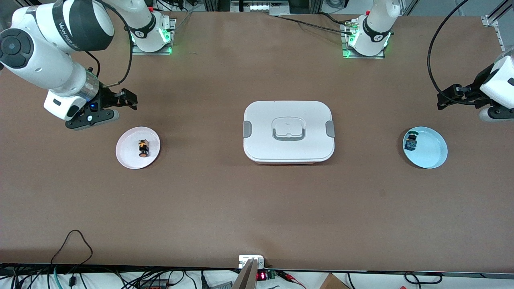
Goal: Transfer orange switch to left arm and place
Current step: 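Lower the open right gripper over the orange switch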
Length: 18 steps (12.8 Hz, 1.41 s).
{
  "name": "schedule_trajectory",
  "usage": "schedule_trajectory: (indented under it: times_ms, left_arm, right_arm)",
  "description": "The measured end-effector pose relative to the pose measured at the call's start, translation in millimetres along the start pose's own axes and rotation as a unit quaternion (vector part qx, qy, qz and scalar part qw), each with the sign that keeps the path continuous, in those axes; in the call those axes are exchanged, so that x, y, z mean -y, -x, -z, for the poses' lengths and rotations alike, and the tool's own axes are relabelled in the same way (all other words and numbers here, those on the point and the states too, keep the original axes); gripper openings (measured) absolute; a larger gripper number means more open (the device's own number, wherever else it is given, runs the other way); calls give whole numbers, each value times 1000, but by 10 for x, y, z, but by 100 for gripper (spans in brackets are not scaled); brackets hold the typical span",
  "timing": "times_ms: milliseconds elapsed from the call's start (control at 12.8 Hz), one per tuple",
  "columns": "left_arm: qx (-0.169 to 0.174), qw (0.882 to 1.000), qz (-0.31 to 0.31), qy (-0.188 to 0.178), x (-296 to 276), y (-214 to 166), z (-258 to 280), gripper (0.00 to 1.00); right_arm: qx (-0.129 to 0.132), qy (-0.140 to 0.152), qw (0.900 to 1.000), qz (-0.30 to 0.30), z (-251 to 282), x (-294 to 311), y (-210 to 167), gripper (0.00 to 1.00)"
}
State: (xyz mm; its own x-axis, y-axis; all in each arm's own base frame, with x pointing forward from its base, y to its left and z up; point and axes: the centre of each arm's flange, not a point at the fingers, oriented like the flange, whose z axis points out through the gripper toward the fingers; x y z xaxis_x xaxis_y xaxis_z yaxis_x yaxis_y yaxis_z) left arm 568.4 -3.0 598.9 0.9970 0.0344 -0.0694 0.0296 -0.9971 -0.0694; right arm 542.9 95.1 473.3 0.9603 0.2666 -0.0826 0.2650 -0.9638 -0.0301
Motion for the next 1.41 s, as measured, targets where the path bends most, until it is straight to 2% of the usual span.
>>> schedule_trajectory:
  times_ms: [313, 469, 625, 782, 1016, 1251, 1407]
  left_arm:
    - [0, 1000, 0, 0, -1, 0, 0, 100]
    - [0, 1000, 0, 0, -6, 0, 0, 100]
    - [0, 1000, -2, 0, -21, 1, 1, 100]
    - [0, 1000, -2, 0, -25, 1, 2, 100]
    - [0, 1000, -2, 0, -25, 1, 2, 100]
    - [0, 1000, -2, 1, -25, 1, 2, 100]
    - [0, 1000, -2, 1, -25, 1, 2, 100]
  right_arm:
    - [-19, 16, 1000, 14, -243, -266, 44, 100]
    - [-17, 19, 996, 86, -500, -285, 93, 100]
    - [-13, 21, 980, 199, -657, -314, 136, 100]
    - [-6, 20, 950, 310, -715, -321, 160, 100]
    - [3, 16, 886, 463, -804, -316, 171, 100]
    - [-1, 22, 822, 569, -844, -316, 159, 100]
    - [-4, 27, 791, 612, -886, -328, 143, 100]
